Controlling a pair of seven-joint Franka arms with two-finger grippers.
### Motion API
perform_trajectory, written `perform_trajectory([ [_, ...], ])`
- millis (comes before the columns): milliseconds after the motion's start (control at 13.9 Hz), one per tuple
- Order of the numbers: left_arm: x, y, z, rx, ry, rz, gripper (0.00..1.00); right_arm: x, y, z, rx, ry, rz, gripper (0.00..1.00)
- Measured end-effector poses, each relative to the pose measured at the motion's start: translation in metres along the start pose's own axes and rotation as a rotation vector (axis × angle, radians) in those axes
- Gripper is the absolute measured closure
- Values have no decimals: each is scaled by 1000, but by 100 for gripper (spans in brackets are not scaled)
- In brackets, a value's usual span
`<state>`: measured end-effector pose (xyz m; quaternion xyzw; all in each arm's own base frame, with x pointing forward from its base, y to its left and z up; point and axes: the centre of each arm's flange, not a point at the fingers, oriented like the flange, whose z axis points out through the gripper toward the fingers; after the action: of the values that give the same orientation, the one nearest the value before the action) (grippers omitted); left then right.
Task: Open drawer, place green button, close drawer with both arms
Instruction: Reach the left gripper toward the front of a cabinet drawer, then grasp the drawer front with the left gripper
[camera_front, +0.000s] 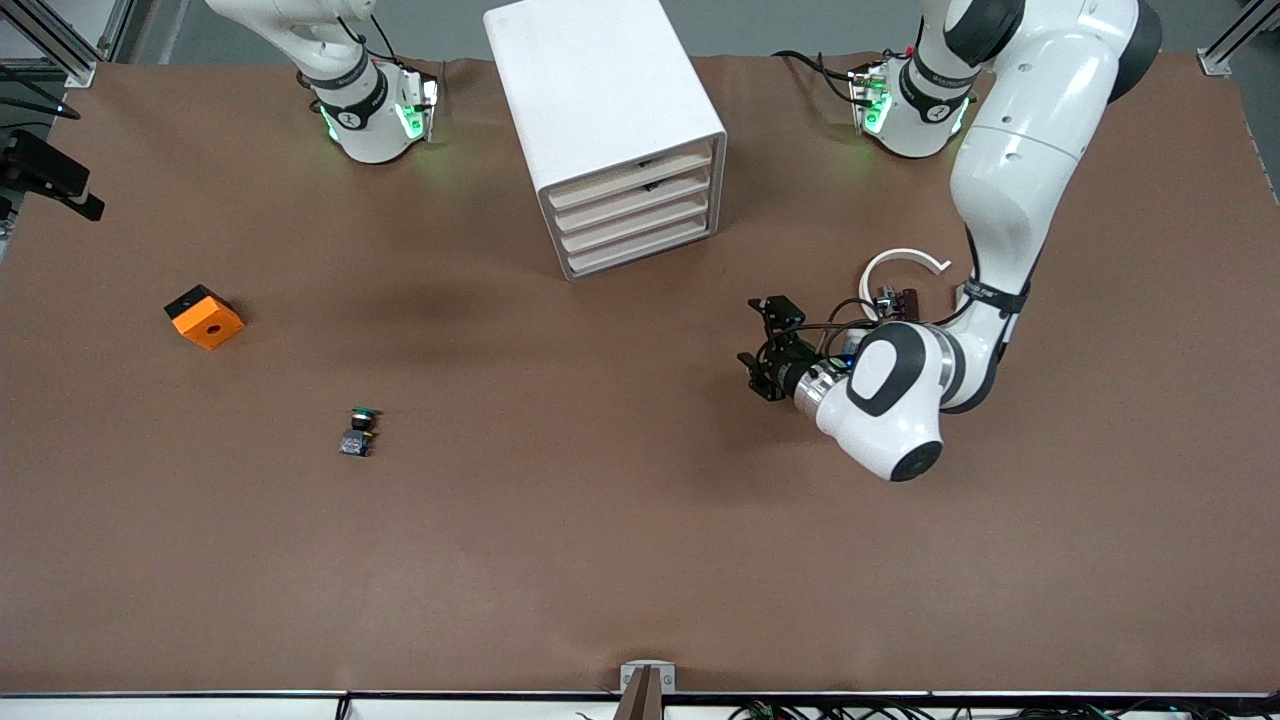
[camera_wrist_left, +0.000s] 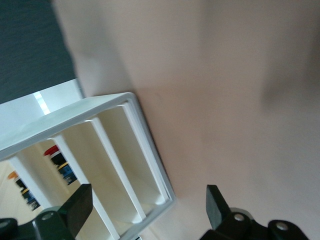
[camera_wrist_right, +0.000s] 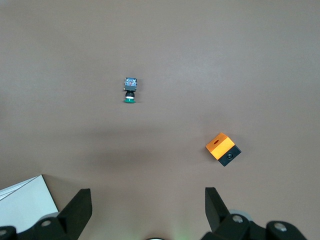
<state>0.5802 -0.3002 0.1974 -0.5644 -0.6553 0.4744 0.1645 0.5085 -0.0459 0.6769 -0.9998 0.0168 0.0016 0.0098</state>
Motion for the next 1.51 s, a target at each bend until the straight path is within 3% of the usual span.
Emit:
perform_trajectory([
  [288, -4, 5, 28, 96, -12, -84, 0, 0, 0, 0, 0, 0, 0, 0],
  [360, -8, 2, 33, 109, -8, -86, 7, 0, 0, 0, 0, 0, 0, 0],
  [577, -16, -6, 64, 180, 46, -99, 41, 0, 0, 0, 0, 0, 0, 0],
  [721, -15, -7, 85, 216, 72, -113, 54, 0, 0, 0, 0, 0, 0, 0],
  [1514, -2, -9, 166, 372, 102, -291, 53, 0, 1, 0, 0, 0, 1, 0],
])
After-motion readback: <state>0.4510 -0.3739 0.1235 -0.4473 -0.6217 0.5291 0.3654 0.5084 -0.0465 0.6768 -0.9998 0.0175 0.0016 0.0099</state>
